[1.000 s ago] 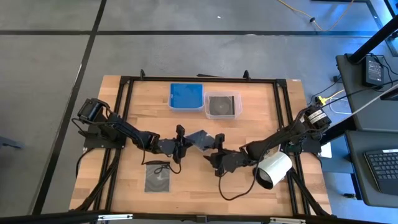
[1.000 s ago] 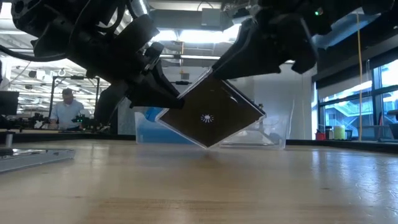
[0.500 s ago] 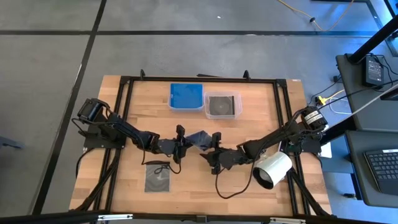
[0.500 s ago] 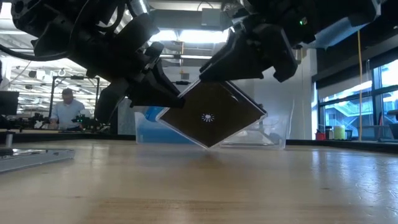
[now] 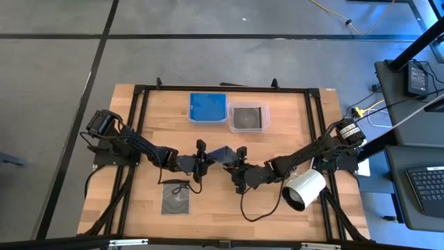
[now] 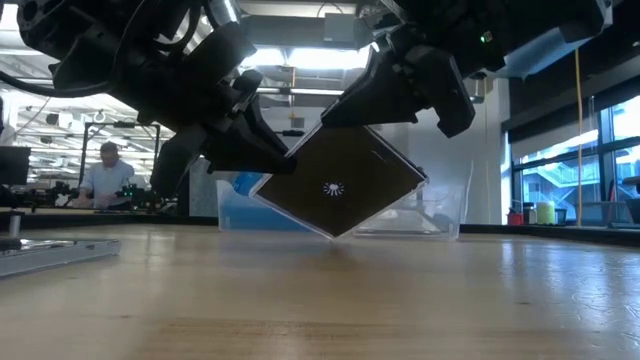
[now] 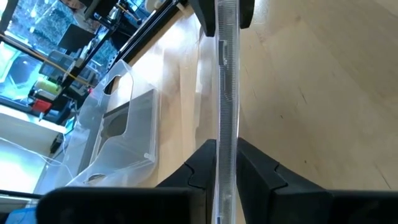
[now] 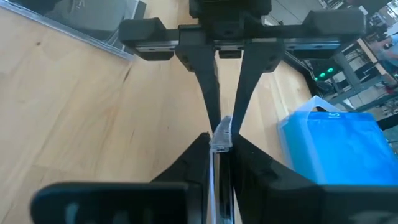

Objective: Pick & place jewel cases by type
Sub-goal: Put the right black CD case into the transparent bin

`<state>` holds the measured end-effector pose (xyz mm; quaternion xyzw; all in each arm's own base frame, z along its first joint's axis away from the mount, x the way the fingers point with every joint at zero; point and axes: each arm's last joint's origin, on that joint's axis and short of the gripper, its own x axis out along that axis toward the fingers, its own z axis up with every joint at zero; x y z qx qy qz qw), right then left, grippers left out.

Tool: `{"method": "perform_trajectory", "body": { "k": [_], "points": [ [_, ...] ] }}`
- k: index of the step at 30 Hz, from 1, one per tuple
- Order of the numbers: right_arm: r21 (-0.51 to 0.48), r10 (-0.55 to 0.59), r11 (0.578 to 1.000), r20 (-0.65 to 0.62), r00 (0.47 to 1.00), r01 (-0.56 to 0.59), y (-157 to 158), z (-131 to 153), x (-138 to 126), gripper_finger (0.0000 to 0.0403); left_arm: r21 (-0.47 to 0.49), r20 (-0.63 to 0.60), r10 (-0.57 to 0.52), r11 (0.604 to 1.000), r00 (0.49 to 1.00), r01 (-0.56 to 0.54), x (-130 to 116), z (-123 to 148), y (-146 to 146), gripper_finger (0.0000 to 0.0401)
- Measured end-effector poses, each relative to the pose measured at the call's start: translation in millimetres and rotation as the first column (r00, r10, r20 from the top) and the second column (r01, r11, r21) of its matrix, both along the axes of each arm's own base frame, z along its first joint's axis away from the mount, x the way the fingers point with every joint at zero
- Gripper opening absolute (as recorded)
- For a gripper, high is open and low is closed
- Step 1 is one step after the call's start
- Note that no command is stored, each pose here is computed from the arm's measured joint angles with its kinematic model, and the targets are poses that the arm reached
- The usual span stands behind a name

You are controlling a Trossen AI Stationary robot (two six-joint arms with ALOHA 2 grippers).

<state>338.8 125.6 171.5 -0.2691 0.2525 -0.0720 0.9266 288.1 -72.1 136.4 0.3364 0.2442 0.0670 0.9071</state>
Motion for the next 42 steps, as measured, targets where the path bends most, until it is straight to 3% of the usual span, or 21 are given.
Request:
{"method": "perform_trajectory", "body": {
  "k": [35,42],
  "points": [
    [-0.04,0.001,0.999,-0.051,0.999,-0.003,1,-3,-4,0.0052,-0.092,0.009,-0.027,0.995,1.0,0.028,0,0,-3,0.0075],
    [-0.097,-0.017,0.995,-0.045,0.999,0.013,8,4,-12,0.0052,-0.157,0.047,-0.117,0.98,0.992,0.123,-6,21,-4,0.0074]
  ]
}}
